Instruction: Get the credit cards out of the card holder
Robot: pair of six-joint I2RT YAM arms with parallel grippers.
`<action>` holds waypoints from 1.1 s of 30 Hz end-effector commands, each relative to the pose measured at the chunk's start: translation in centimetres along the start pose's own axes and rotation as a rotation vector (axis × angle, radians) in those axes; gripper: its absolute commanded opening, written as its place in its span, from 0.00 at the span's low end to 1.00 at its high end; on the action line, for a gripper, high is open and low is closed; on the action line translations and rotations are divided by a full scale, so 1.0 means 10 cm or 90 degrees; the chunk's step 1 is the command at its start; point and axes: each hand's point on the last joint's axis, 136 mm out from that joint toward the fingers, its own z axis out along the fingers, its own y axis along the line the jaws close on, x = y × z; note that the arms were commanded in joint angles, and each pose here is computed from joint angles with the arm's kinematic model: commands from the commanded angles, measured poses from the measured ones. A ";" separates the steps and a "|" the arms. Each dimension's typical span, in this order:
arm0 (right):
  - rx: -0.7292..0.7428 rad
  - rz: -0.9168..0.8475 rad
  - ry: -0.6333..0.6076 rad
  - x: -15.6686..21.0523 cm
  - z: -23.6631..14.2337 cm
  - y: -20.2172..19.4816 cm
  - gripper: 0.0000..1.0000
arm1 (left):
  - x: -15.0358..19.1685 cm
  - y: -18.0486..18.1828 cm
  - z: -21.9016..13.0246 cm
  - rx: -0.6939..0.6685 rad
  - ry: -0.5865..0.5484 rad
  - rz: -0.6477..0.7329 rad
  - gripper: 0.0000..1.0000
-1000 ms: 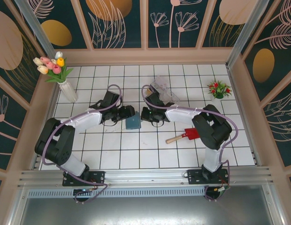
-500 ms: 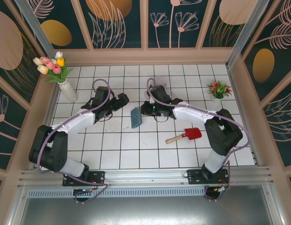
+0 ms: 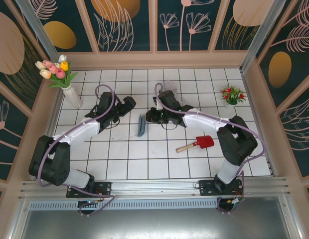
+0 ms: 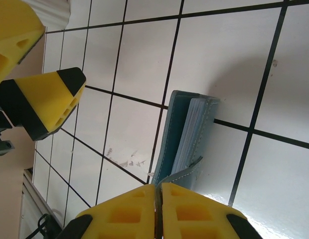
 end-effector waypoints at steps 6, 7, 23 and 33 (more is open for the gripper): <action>-0.066 -0.013 -0.031 -0.09 -0.01 0.28 0.11 | -0.25 -0.28 -0.10 0.016 -0.025 0.048 0.99; -0.066 -0.013 -0.033 -0.10 -0.01 0.28 0.11 | -0.25 -0.31 -0.10 0.017 -0.023 0.053 0.99; 0.188 0.055 -0.065 0.00 -0.08 -0.54 0.11 | 0.00 0.02 -0.08 -0.023 0.018 0.088 0.98; 0.275 0.086 -0.030 0.23 -0.02 -0.87 0.11 | 0.58 0.26 0.06 0.019 0.165 0.113 0.88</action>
